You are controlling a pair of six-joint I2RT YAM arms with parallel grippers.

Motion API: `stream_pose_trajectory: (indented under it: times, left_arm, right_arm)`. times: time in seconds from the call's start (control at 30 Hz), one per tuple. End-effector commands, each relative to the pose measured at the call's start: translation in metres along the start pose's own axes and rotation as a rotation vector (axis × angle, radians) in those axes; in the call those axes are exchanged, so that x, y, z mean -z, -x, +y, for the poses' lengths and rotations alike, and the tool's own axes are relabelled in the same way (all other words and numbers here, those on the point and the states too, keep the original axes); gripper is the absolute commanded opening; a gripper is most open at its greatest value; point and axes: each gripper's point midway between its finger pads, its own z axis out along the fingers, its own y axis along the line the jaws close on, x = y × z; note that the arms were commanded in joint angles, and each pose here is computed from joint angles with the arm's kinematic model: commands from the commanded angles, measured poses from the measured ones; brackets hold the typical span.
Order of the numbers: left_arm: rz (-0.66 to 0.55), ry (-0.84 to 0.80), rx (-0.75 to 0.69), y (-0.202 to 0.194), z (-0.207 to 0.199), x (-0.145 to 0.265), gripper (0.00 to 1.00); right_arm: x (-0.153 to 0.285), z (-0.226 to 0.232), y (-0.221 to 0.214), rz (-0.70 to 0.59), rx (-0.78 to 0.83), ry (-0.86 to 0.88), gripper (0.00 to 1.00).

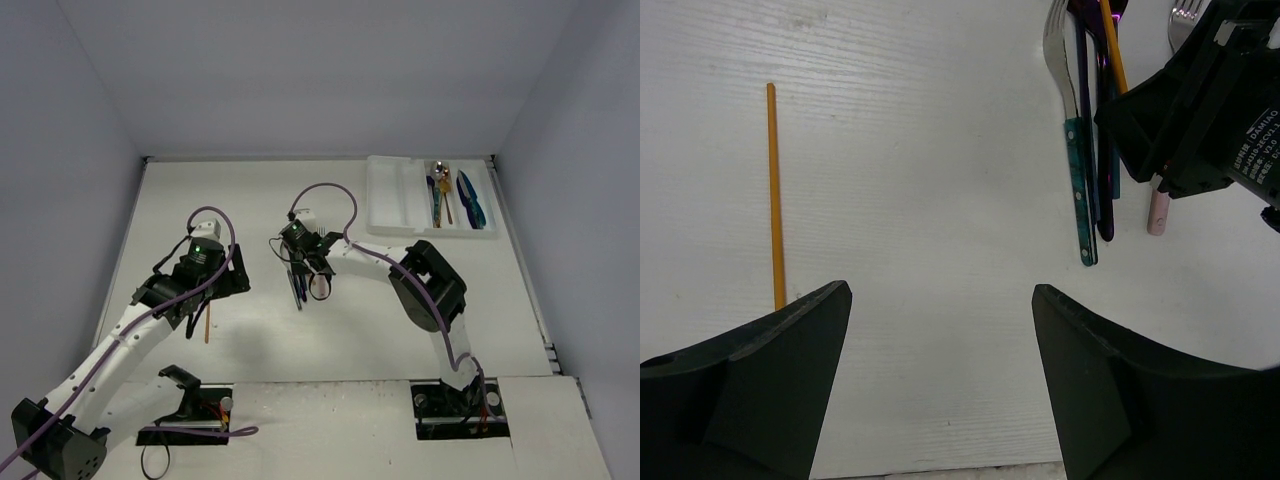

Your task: Sort the eating utensils into containers

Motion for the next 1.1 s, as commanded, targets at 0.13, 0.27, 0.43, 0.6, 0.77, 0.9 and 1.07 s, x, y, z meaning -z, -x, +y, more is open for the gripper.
stream_pose_trajectory:
  times: [0.13, 0.27, 0.43, 0.6, 0.77, 0.9, 1.07]
  left_arm:
    - [-0.037, 0.001, -0.001, 0.011, 0.0, 0.002, 0.71]
    - [-0.035, 0.001, 0.0, 0.01, 0.0, 0.002, 0.71]
    - [-0.038, 0.0, 0.0, 0.01, 0.0, 0.002, 0.71]
    - [-0.044, 0.0, 0.004, 0.011, 0.001, 0.003, 0.71]
    - [-0.048, -0.001, 0.009, 0.011, 0.001, 0.004, 0.71]
    - [-0.049, -0.002, 0.013, 0.011, 0.001, 0.004, 0.71]
    - [-0.052, -0.004, 0.018, 0.01, 0.001, 0.005, 0.71]
  right_arm:
    - [-0.005, -0.005, 0.01, -0.039, -0.001, -0.047, 0.1]
    - [-0.003, -0.007, 0.012, -0.048, 0.016, -0.06, 0.05]
    - [0.01, -0.005, 0.027, -0.081, 0.033, -0.055, 0.0]
    - [0.037, 0.0, 0.052, -0.137, 0.057, -0.034, 0.01]
    - [0.06, 0.002, 0.067, -0.167, 0.073, -0.013, 0.04]
    - [0.066, 0.004, 0.062, -0.146, 0.083, 0.027, 0.02]
    - [0.064, 0.019, 0.047, -0.08, 0.132, 0.126, 0.03]
